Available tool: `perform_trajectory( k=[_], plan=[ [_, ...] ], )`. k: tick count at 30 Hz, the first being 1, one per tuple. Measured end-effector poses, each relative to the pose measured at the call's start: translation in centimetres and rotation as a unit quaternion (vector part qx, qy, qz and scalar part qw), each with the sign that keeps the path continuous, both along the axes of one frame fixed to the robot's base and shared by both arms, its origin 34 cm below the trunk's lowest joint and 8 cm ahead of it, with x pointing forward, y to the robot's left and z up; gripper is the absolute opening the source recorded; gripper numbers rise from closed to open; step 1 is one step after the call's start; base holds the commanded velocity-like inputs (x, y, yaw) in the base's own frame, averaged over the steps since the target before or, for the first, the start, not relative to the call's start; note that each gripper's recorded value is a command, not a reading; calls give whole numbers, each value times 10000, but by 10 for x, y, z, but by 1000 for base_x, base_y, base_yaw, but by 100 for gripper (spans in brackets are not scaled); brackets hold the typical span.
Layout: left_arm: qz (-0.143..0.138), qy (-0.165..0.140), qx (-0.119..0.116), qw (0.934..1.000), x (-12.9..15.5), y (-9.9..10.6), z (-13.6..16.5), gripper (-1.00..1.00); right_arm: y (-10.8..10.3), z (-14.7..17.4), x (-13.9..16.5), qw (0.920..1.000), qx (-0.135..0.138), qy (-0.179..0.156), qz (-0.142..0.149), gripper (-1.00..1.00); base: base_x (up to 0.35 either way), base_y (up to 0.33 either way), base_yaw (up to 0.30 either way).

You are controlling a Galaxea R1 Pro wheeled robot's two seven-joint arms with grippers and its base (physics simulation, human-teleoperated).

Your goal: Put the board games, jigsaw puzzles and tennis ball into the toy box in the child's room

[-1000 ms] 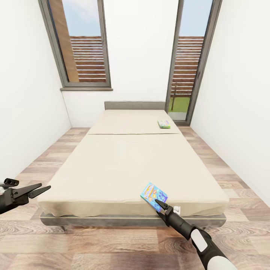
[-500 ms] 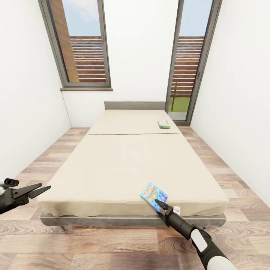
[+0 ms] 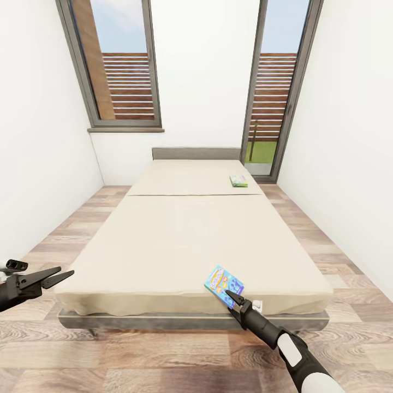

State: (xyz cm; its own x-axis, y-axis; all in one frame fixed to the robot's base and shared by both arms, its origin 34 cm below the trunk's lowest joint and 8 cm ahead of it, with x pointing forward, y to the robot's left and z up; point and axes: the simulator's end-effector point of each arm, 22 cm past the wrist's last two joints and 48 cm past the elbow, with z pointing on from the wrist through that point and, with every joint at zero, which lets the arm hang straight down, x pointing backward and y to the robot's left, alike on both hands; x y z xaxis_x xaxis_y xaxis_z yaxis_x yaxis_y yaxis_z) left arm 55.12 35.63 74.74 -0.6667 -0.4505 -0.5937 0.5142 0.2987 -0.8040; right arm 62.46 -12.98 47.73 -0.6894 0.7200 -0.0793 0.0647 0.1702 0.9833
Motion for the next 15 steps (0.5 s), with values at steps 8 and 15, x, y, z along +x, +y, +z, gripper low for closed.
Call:
perform_trajectory(
  k=[8, 15],
  plan=[
    [-1, -2, 1, 10000, 0, 0, 0, 100, 0, 0, 0, 10000, 3, 2, 2, 100, 0, 0, 0],
    [0, -2, 1, 10000, 0, 0, 0, 100, 0, 0, 0, 10000, 5, 2, 2, 100, 0, 0, 0]
  ],
)
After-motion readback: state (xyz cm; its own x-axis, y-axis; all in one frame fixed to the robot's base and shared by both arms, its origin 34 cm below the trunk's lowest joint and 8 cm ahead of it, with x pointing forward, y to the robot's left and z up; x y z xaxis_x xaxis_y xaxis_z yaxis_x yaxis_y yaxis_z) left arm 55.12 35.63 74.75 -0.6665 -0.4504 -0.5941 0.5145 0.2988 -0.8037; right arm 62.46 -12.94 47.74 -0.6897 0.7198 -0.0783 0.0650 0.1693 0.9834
